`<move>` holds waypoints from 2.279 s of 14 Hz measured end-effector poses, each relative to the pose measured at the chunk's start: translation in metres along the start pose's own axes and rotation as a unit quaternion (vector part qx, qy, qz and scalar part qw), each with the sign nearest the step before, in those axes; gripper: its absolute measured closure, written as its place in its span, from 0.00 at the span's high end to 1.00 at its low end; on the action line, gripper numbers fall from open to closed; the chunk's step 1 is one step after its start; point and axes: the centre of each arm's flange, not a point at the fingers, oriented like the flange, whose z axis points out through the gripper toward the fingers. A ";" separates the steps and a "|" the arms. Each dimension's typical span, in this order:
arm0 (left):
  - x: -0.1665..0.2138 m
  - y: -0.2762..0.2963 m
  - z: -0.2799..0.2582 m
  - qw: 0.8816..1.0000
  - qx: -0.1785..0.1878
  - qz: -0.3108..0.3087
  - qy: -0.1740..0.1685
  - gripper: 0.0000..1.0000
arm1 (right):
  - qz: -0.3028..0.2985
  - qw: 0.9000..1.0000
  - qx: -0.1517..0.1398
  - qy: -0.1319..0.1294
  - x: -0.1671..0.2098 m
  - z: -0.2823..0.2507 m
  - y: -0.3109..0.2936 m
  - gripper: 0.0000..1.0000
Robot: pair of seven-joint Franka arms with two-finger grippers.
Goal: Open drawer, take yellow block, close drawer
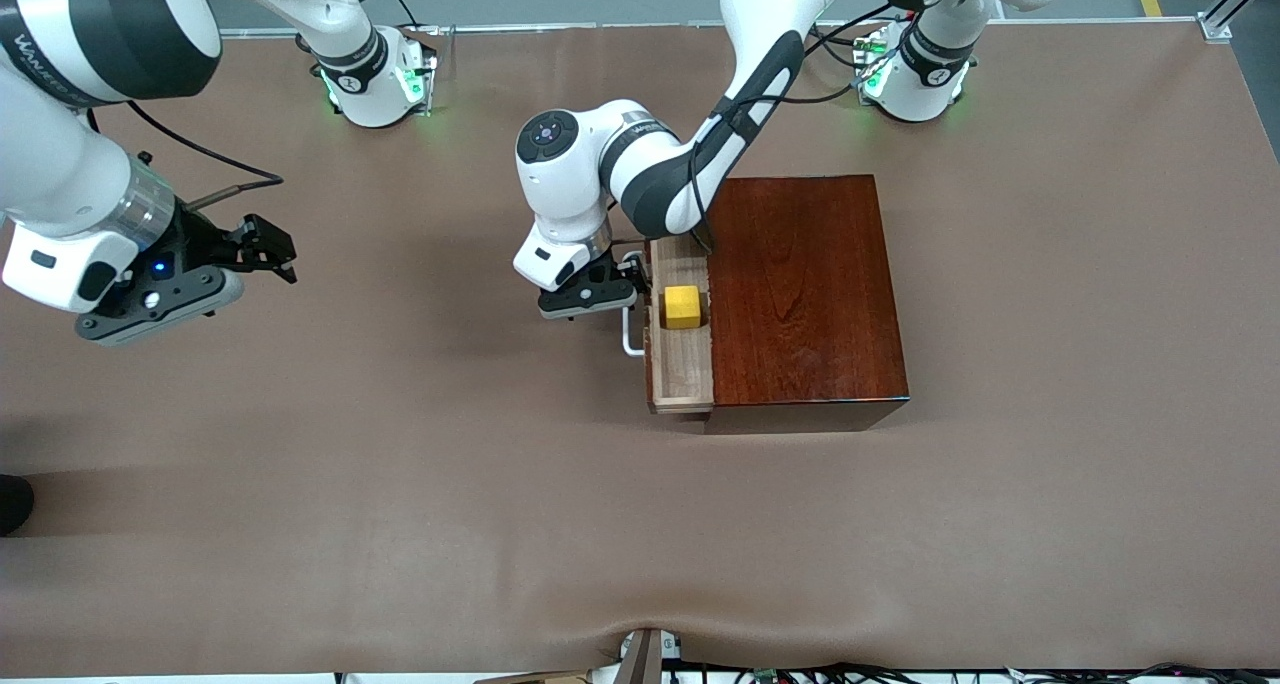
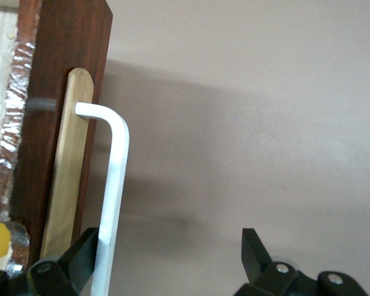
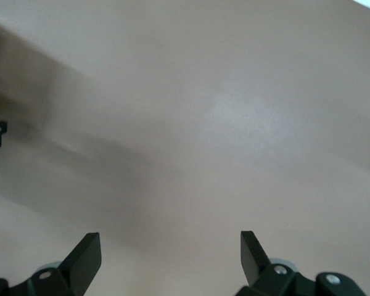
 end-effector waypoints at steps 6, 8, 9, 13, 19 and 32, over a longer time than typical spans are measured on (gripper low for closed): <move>-0.001 0.008 -0.009 0.999 -0.027 -0.017 0.000 1.00 | -0.119 0.993 -0.003 0.007 0.004 0.000 -0.006 1.00; -0.001 0.011 -0.011 0.999 -0.034 -0.022 -0.002 1.00 | -0.165 0.986 -0.005 0.010 0.009 0.001 -0.016 1.00; -0.002 0.013 -0.012 0.999 -0.036 -0.023 -0.002 1.00 | -0.188 0.982 -0.003 0.011 0.011 0.001 -0.019 1.00; -0.003 0.016 -0.013 0.999 -0.041 -0.023 -0.002 1.00 | -0.262 0.965 0.010 0.022 0.012 0.000 -0.023 1.00; 0.012 0.018 -0.061 0.997 -0.065 -0.034 0.008 1.00 | -0.350 0.937 0.013 0.025 0.018 0.004 -0.037 1.00; 0.226 -0.321 -0.305 0.998 0.021 -0.054 -0.030 1.00 | -0.550 0.834 0.015 0.033 0.075 0.046 -0.207 1.00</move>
